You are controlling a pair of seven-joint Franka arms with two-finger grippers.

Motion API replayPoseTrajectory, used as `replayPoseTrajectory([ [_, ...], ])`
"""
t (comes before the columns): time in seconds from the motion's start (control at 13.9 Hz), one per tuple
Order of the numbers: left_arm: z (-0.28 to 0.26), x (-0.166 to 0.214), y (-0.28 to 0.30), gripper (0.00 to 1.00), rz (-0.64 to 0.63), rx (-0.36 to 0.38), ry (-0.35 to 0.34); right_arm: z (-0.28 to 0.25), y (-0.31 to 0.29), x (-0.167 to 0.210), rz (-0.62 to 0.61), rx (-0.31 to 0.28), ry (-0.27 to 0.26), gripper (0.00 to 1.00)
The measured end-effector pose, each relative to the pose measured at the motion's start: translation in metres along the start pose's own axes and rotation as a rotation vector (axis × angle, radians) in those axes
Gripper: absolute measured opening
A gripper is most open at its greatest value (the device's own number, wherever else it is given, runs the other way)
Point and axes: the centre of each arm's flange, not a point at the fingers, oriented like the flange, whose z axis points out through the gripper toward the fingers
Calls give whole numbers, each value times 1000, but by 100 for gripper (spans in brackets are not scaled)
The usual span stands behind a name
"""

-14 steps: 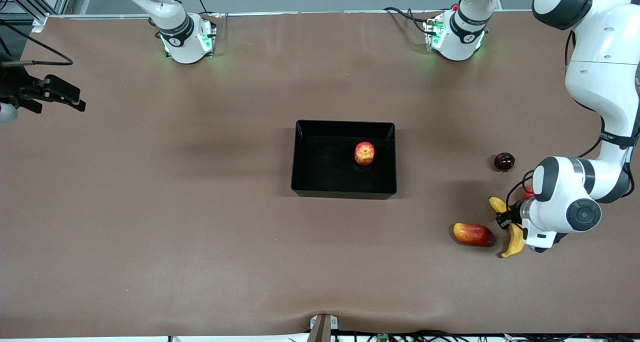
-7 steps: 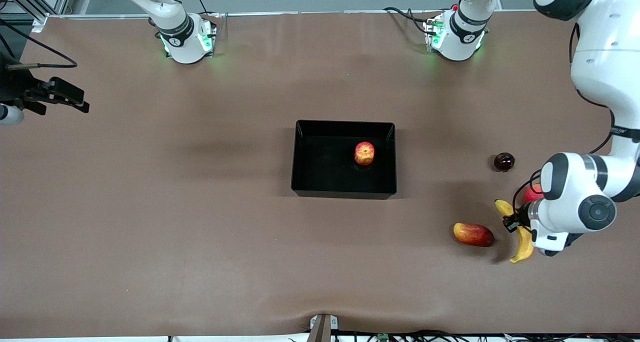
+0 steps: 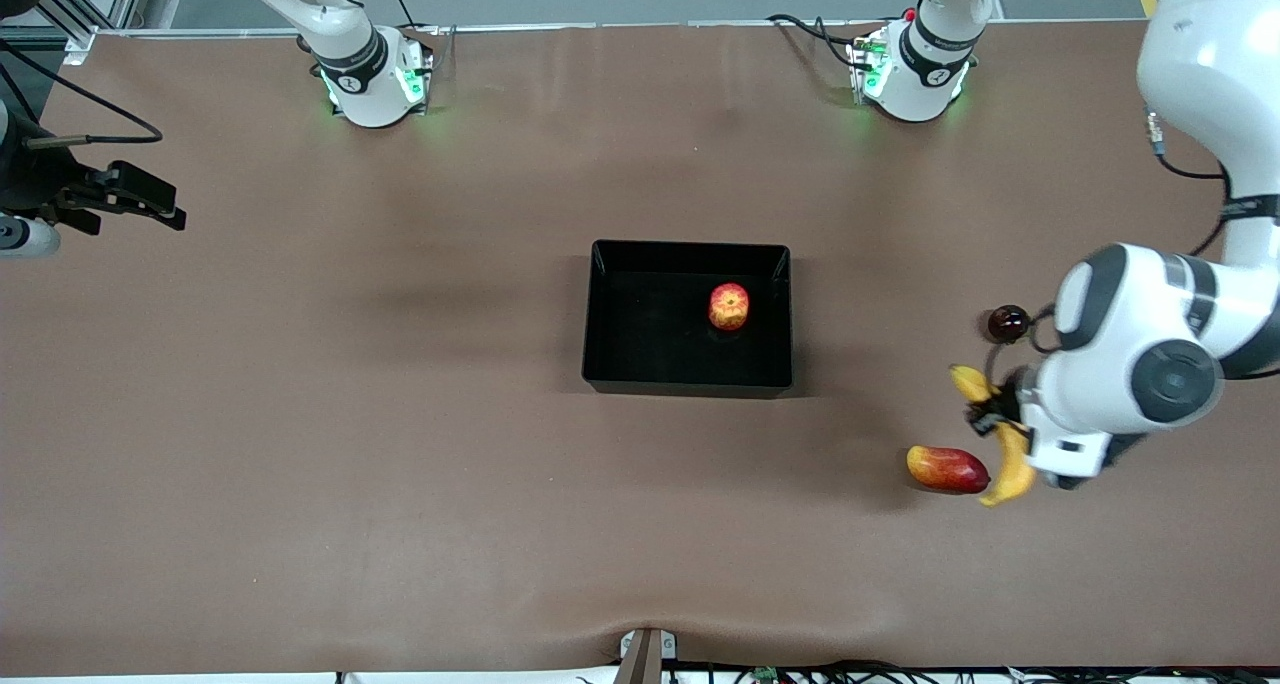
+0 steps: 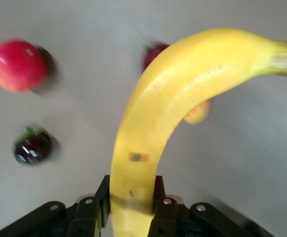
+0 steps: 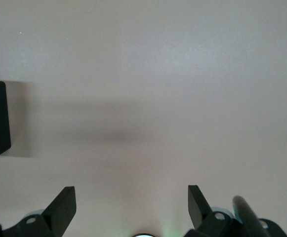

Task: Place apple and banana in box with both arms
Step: 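Lift the banana and carry it toward the box with the left gripper, then lower the banana into the box with the left gripper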

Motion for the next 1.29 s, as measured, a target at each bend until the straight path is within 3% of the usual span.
replayPoseTrajectory([
  [0.22, -11, -88, 69, 37, 15, -17, -5, 0, 0, 0, 0, 0, 1, 100],
  [0.5, 4, -235, 156, 37, 145, 0, 15, -1, 0, 1, 0, -1, 6, 100],
  [0.72, 33, -322, 201, 37, 220, -50, 20, -1, 0, 1, -1, -2, 6, 100],
  [0.93, 71, -364, 226, 37, 268, -82, 33, -2, -1, 1, -2, -2, 8, 100],
  [1.29, 107, -370, 234, 37, 278, -68, 24, -3, -1, 1, -2, -2, 10, 100],
])
